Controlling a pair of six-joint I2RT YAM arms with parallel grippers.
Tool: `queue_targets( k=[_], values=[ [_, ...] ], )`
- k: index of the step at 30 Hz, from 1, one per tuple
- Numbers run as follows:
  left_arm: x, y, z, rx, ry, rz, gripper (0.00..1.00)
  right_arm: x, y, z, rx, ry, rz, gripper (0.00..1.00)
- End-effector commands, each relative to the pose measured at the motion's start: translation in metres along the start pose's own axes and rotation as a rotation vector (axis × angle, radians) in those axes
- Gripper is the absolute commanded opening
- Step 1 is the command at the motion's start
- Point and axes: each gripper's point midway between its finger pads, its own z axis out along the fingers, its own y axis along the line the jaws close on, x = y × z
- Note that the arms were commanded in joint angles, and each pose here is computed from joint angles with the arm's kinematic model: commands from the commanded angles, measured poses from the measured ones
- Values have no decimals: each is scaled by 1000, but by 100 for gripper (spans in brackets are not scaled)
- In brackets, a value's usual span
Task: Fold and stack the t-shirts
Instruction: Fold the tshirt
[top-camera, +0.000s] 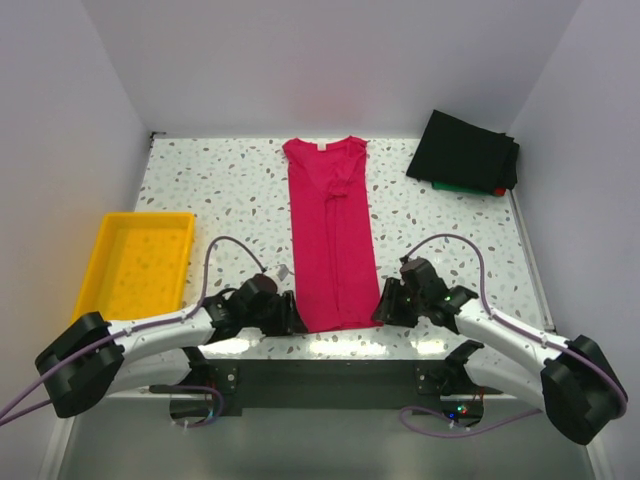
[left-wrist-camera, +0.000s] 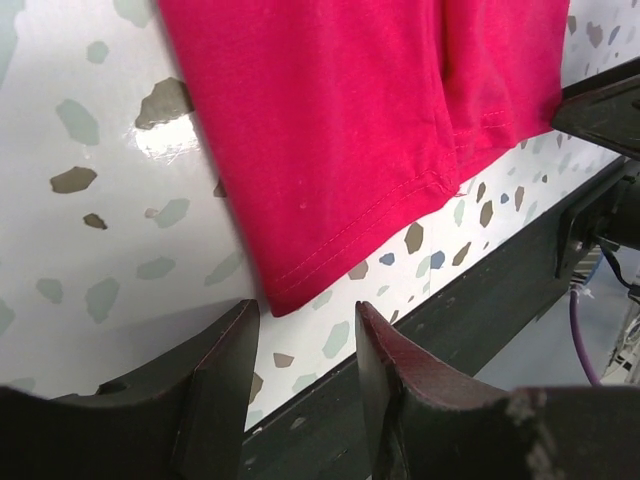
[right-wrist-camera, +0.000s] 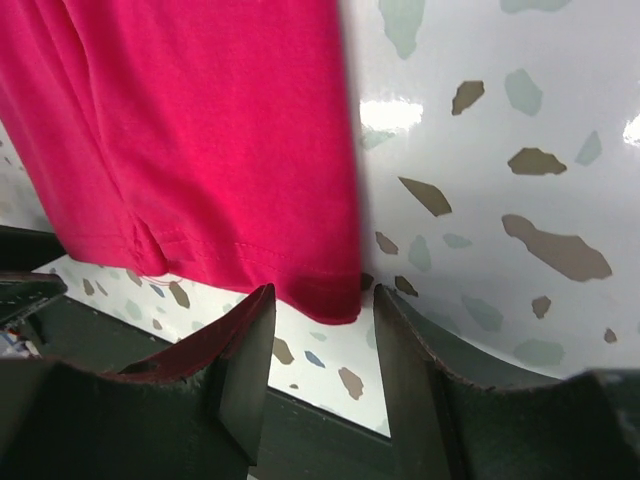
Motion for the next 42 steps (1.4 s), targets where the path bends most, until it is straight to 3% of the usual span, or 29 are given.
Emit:
queue_targets(
  k=[1, 7, 13, 17, 20, 42],
  values=[
    [12, 18, 6, -48, 26, -20, 49, 8, -10, 7, 9, 17, 27, 48],
    [16, 28, 12, -92, 40, -37, 42, 13, -16, 9, 17, 25, 36, 45],
    [21, 36, 16, -134, 61, -43, 32, 17, -21, 10, 31, 46, 16, 29],
    [22, 38, 16, -155, 68, -42, 11, 17, -21, 7, 37, 49, -7, 12],
    [23, 40, 12, -176, 75, -38, 0, 19, -21, 3, 30, 57, -24, 0],
    [58, 15, -7, -70, 64, 2, 0, 55, -23, -39, -121, 61, -52, 0]
  ],
)
